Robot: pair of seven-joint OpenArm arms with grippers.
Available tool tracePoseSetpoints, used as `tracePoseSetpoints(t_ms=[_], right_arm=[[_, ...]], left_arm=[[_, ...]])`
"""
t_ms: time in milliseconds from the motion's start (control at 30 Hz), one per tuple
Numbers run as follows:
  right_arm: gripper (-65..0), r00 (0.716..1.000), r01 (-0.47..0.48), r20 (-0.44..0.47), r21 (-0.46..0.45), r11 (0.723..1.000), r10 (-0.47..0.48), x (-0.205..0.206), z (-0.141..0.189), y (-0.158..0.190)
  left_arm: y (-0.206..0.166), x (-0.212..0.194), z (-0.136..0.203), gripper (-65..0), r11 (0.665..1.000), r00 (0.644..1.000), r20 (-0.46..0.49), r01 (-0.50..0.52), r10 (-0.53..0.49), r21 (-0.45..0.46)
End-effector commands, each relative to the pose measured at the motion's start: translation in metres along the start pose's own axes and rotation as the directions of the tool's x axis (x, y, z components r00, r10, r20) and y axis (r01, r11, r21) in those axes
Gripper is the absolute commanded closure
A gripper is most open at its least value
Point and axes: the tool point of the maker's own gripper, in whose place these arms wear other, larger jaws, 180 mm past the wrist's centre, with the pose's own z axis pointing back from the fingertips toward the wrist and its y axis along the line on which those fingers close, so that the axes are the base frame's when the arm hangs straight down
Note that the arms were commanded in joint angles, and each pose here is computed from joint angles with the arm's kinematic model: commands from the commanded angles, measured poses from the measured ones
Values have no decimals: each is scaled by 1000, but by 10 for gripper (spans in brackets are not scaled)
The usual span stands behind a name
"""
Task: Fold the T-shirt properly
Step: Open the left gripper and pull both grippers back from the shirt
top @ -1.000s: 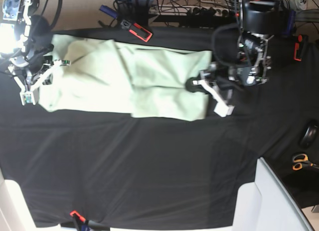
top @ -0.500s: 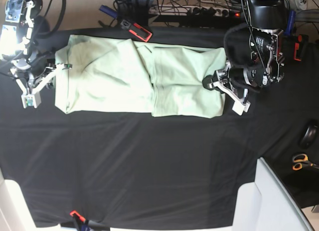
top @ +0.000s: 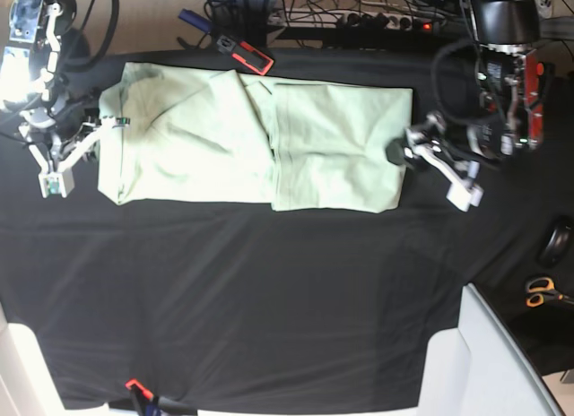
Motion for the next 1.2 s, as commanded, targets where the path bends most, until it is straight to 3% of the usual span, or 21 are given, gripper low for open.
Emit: tracePoseSetpoints(t_ms=[0,200,333,433,533,633,733,867,967,1167], right_arm=[[-7,999,-7,42,-3,1000,7,12,3,-2],[-9,999,11,47,7,1000,-11,11,2,3],[-12,987,137,80,29,990,-139,12,6,-5],[-45,973,196,93,151,969,-212,9,6,-1],[-177,968,216,77,223,951,-238,-1,3,0],[-373,962,247,43,272,930,-268,-13,-3,5],[-505,965,238,24,340,910,-262,-24,-5,16],[-519,976,203,2,369,907,-219,-32,-12,11],[-527,978,203,-31,373,905,-206,-41,-21,-3],[-530,970,244,-104,331,911,-221,-54,-33,-37]], left_arm=[[-1,27,20,-440,1000,997,71,31,-31,4],[44,52,101,-440,990,967,253,-39,3,137],[86,34,139,-415,938,966,255,-53,-39,343],[107,17,154,-274,860,968,226,-25,-106,509],[111,7,161,-24,800,956,230,9,-183,599],[111,-3,158,0,773,949,232,17,-211,634],[109,-9,154,0,776,952,231,13,-203,630],[106,-9,153,0,780,950,225,30,-216,625],[102,-9,150,0,788,946,183,105,-267,606],[101,-12,148,0,789,946,161,133,-281,599]])
